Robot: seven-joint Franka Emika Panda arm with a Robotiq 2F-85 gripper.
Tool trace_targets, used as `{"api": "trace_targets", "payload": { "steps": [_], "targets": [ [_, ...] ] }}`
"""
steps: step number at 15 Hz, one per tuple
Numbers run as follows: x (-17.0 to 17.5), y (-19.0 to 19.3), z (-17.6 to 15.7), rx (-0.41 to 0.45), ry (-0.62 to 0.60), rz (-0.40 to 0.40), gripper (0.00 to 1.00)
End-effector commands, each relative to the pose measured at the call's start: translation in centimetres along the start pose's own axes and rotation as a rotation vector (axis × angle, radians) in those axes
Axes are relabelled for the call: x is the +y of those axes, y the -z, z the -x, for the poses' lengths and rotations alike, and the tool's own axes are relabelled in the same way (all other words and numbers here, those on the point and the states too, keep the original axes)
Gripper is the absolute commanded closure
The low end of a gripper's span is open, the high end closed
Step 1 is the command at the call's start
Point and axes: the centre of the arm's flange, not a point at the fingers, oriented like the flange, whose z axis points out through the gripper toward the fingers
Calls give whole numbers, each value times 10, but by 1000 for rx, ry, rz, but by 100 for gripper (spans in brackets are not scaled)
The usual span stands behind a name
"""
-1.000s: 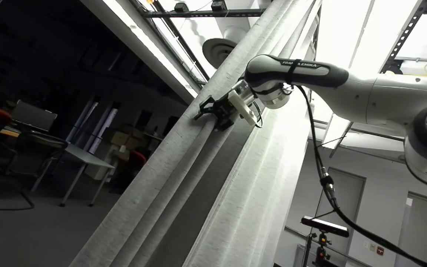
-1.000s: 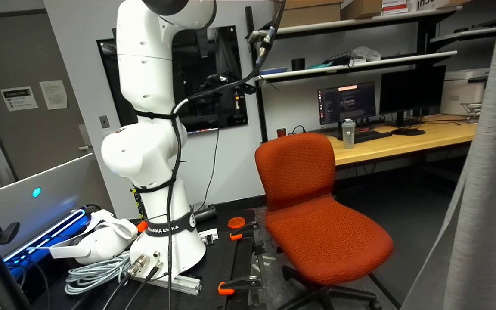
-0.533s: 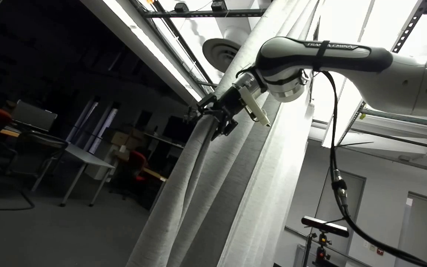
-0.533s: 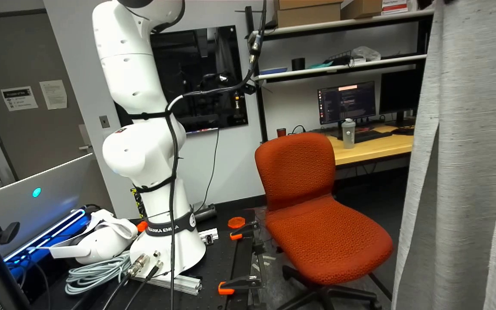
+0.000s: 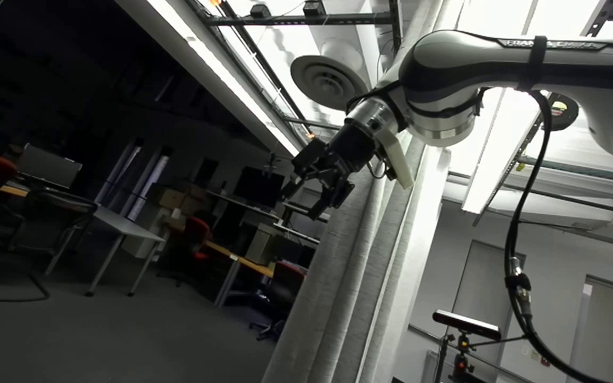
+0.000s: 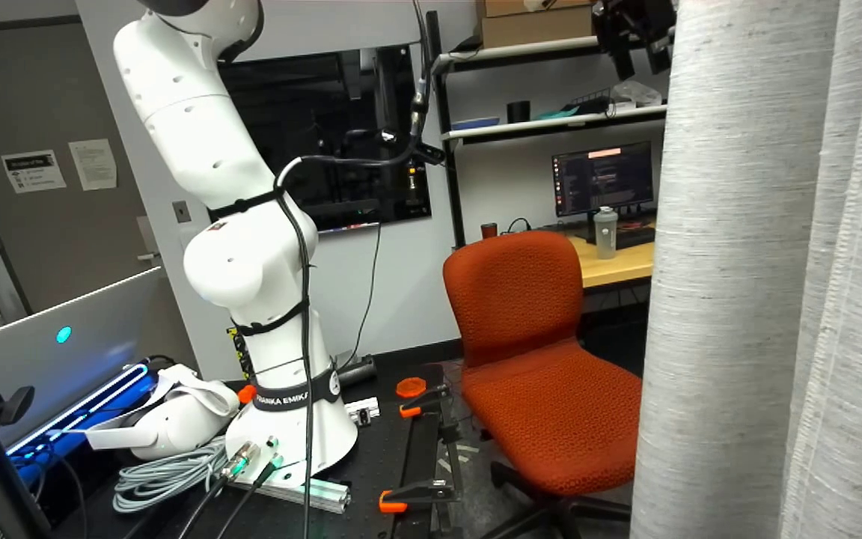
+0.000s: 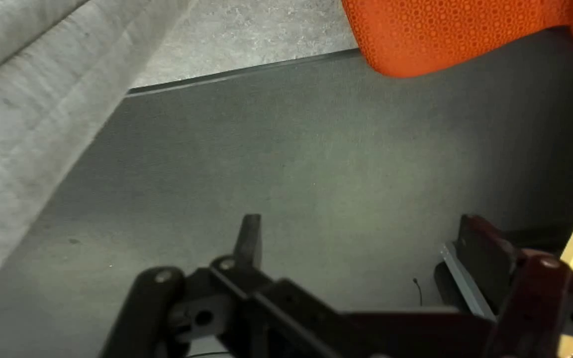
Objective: Slide the curtain to the right
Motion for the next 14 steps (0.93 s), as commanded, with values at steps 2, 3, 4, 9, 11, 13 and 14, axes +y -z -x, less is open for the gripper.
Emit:
{"api": "trace_targets", "payload": {
  "steps": [2,3,4,9,11,13,14],
  "targets": [
    [-10,2,54,0,54,11,0],
    [-11,1,61,5,45,7,0],
    [-10,-2,34,-20,28,4,0],
    [-11,0,47,-23,30,7,0],
    [-11,-1,48,-23,30,7,0],
    [-11,-1,48,-23,30,7,0],
    [-11,-1,48,-24,30,7,0]
  ]
}}
